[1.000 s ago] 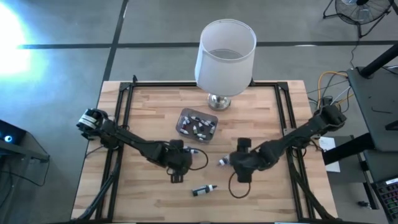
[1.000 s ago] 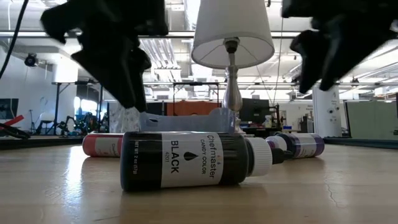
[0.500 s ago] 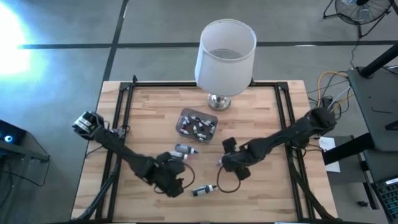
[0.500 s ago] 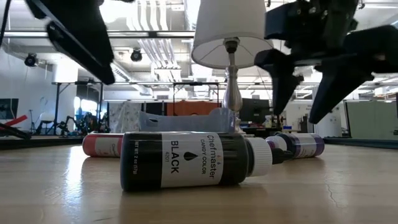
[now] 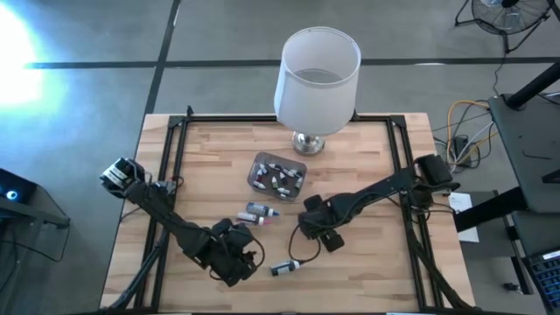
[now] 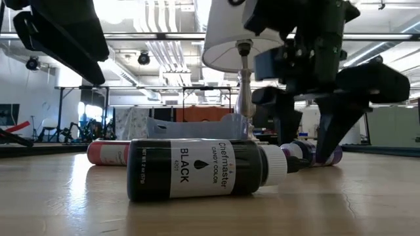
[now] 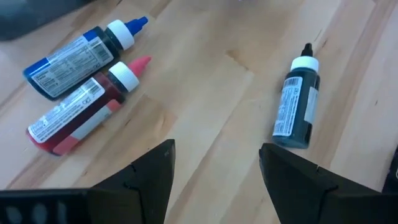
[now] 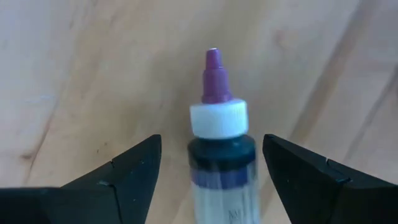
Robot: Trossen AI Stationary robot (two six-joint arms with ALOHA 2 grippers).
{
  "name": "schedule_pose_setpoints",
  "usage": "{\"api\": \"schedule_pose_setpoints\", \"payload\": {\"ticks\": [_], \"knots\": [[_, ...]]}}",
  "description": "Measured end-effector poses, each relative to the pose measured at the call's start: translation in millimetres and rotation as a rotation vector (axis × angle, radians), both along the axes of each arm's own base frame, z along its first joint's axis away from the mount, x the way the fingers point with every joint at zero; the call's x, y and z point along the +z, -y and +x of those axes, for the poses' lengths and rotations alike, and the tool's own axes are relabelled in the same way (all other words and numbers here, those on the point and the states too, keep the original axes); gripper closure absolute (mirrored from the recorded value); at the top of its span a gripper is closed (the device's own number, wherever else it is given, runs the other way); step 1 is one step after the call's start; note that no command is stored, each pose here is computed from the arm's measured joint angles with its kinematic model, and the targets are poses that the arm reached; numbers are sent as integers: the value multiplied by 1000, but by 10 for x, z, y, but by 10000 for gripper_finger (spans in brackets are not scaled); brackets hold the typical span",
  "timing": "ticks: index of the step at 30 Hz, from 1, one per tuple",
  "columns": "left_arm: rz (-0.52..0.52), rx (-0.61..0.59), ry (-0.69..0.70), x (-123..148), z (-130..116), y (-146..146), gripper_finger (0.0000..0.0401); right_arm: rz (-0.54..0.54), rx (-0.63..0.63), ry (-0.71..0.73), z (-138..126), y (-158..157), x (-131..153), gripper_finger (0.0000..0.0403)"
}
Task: Pick & Place food coloring
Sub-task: Put the large violet food coloring into the black bin
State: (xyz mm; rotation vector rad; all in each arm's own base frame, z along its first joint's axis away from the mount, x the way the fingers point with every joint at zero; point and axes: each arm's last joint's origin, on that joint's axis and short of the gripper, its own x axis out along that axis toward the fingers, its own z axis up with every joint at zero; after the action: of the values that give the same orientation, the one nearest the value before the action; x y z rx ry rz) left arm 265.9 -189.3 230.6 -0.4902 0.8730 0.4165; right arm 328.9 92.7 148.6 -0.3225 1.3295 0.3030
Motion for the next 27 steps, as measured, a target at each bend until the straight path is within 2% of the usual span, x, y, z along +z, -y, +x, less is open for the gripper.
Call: {"api": "schedule_pose_setpoints", "payload": {"ticks": [17, 20, 23, 27], "knots": [[23, 40, 15, -38, -11, -25, 191, -7, -10, -48, 55, 5, -63, 161], [23, 51, 21, -37, -10, -27, 191, -1, -22, -55, 69, -3, -88, 184], [19, 61, 25, -37, -10, -27, 191, 7, -32, -55, 89, -12, -89, 223], [22, 63, 23, -38, -12, -30, 191, 16, -74, 25, 157, -19, 7, 272]]}}
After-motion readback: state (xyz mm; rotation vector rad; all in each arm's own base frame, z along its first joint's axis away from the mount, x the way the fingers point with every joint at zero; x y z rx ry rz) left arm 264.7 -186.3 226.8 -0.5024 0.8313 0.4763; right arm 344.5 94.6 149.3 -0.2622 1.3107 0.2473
